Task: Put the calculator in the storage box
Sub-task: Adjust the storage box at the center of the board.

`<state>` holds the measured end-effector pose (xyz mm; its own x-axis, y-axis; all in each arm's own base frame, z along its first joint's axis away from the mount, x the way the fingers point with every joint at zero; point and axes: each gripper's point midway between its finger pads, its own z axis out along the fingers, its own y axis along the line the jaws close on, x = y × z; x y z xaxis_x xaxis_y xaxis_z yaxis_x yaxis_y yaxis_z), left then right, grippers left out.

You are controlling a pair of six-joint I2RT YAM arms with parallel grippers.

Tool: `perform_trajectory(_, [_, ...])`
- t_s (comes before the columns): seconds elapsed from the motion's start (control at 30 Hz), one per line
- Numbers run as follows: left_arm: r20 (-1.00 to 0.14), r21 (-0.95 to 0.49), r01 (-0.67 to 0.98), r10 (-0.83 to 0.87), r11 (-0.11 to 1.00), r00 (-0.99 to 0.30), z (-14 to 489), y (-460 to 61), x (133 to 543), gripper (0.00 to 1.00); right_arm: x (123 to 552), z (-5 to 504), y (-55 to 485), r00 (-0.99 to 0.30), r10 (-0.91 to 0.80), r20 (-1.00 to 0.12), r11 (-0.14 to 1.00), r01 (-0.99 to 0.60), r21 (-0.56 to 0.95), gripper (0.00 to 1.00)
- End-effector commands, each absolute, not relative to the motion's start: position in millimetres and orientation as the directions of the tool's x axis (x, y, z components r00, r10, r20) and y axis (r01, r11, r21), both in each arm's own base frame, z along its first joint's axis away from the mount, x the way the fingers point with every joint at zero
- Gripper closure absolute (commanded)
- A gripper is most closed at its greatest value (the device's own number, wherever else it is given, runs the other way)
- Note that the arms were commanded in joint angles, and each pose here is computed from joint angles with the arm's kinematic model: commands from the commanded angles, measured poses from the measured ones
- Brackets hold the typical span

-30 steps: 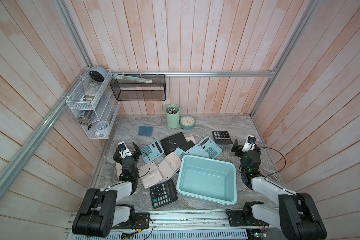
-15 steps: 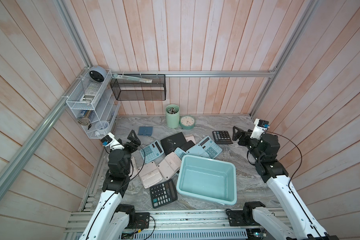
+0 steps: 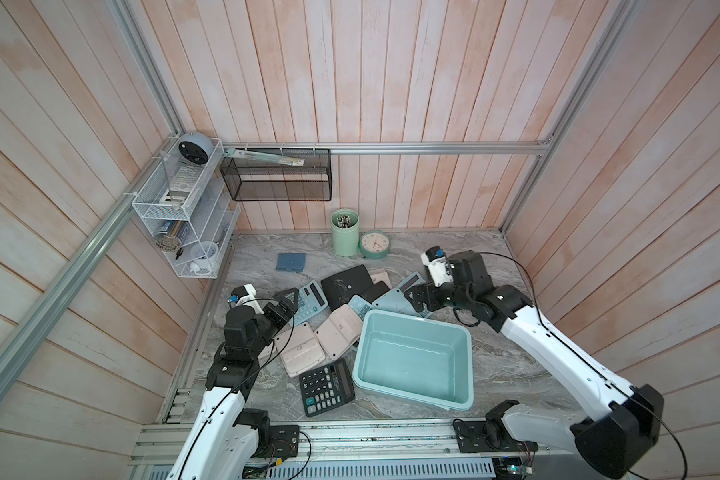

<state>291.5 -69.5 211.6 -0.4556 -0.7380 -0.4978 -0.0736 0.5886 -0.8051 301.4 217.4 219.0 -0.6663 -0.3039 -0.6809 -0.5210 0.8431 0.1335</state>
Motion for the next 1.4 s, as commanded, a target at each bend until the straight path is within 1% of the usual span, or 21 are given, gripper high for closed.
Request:
perform_trajectory(0.0, [-0.496,-0.804,-0.066,-0.727,0.591,-0.474,212,-73,287,0.00,295,184,203,-0.657,-0.553,-0.513,0.805,-0.581,-0.124,0.04])
perform_trajectory(0.07, [-0.501,-0.796,-0.072,-0.721,0.601,-0.478,210,-72,286,0.00,296,178,213,-0.634,-0.614,-0.470,0.765,-0.624,-0.158,0.05])
perform_trajectory(0.23, [-0.505,-0.786,-0.082,-0.712,0.613,-0.488,205,-72,285,0.00,289,159,232,-0.567,-0.736,-0.369,0.653,-0.739,-0.166,0.05])
perform_trajectory(0.37, [-0.502,-0.785,-0.088,-0.713,0.614,-0.489,201,-71,285,0.00,290,149,235,-0.541,-0.786,-0.298,0.602,-0.780,-0.172,0.06])
perform_trajectory(0.47, [-0.502,-0.785,-0.087,-0.712,0.613,-0.491,200,-72,286,0.00,289,146,230,-0.542,-0.815,-0.206,0.576,-0.797,-0.183,0.08])
perform_trajectory(0.5, [-0.501,-0.785,-0.087,-0.711,0.613,-0.492,199,-72,286,0.00,289,146,229,-0.537,-0.821,-0.193,0.569,-0.800,-0.191,0.09])
perform_trajectory(0.57, [-0.500,-0.785,-0.089,-0.711,0.613,-0.494,198,-72,287,0.00,289,150,232,-0.528,-0.824,-0.208,0.564,-0.802,-0.197,0.09])
perform_trajectory(0.77, [-0.489,-0.791,-0.092,-0.714,0.605,-0.501,194,-74,291,0.00,286,181,239,-0.519,-0.793,-0.318,0.587,-0.790,-0.177,0.09])
perform_trajectory(0.87, [-0.491,-0.790,-0.091,-0.714,0.607,-0.500,195,-74,290,0.00,277,188,241,-0.511,-0.784,-0.351,0.583,-0.801,-0.135,0.08])
perform_trajectory(0.93, [-0.491,-0.790,-0.091,-0.714,0.607,-0.499,194,-74,290,0.00,269,185,242,-0.507,-0.781,-0.364,0.577,-0.810,-0.108,0.08])
perform_trajectory(1.03, [-0.485,-0.792,-0.096,-0.717,0.603,-0.501,192,-74,290,0.00,264,165,240,-0.512,-0.772,-0.377,0.583,-0.807,-0.095,0.08])
perform_trajectory(1.13, [-0.482,-0.795,-0.094,-0.718,0.600,-0.502,192,-75,291,0.00,266,153,238,-0.503,-0.777,-0.378,0.579,-0.806,-0.119,0.08])
perform_trajectory(1.27, [-0.482,-0.795,-0.094,-0.718,0.599,-0.503,192,-75,292,0.00,279,152,236,-0.481,-0.794,-0.372,0.570,-0.802,-0.181,0.10])
perform_trajectory(1.37, [-0.477,-0.798,-0.095,-0.721,0.595,-0.503,192,-75,292,0.00,289,147,238,-0.468,-0.808,-0.359,0.560,-0.800,-0.217,0.14])
